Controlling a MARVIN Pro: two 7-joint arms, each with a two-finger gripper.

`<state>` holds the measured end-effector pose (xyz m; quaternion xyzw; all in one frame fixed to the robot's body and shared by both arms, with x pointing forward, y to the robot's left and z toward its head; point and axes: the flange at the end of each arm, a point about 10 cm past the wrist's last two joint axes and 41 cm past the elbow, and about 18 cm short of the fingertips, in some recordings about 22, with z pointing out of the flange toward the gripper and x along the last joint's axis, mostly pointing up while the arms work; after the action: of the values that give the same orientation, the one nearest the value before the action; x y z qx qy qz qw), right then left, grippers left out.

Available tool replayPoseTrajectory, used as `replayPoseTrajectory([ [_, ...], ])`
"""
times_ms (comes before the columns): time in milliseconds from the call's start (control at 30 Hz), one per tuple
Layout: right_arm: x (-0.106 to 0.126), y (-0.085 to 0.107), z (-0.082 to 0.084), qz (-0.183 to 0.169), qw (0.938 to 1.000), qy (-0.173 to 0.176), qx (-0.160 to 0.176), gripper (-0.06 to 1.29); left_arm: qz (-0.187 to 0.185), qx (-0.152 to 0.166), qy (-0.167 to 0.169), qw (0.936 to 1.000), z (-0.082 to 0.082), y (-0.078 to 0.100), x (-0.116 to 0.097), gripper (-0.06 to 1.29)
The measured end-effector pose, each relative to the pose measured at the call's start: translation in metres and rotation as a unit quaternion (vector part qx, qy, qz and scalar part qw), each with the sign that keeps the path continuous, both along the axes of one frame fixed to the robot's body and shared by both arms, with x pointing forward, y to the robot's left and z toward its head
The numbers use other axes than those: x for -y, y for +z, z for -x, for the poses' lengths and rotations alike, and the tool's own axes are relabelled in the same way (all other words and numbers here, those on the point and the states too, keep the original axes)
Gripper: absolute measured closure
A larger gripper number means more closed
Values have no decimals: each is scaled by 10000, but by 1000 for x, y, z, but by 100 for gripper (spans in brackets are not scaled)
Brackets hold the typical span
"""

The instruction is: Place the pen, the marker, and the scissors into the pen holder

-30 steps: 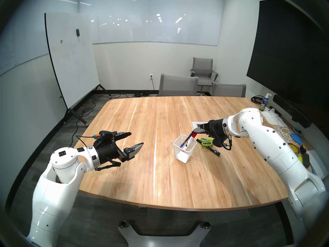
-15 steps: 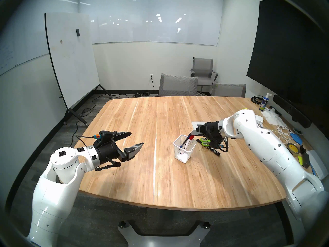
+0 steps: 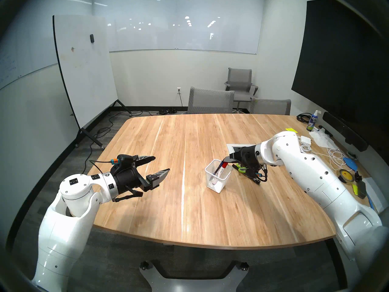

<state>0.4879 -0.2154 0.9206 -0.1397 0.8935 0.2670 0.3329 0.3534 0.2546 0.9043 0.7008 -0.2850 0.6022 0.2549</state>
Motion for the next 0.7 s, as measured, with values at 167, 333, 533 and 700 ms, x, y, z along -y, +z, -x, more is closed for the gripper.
replayPoseTrajectory([
  [167,-2,-2,0,18,10000,28,-7,122,0,0,0,10000,0,0,0,-3],
  [333,-3,-2,0,28,10000,49,-8,122,0,0,0,10000,0,0,0,-3],
  [533,-5,-3,1,36,10000,84,-29,122,0,0,0,10000,0,0,0,-3],
  [700,-7,-3,1,46,9999,101,-16,122,0,0,0,10000,0,0,0,-3],
])
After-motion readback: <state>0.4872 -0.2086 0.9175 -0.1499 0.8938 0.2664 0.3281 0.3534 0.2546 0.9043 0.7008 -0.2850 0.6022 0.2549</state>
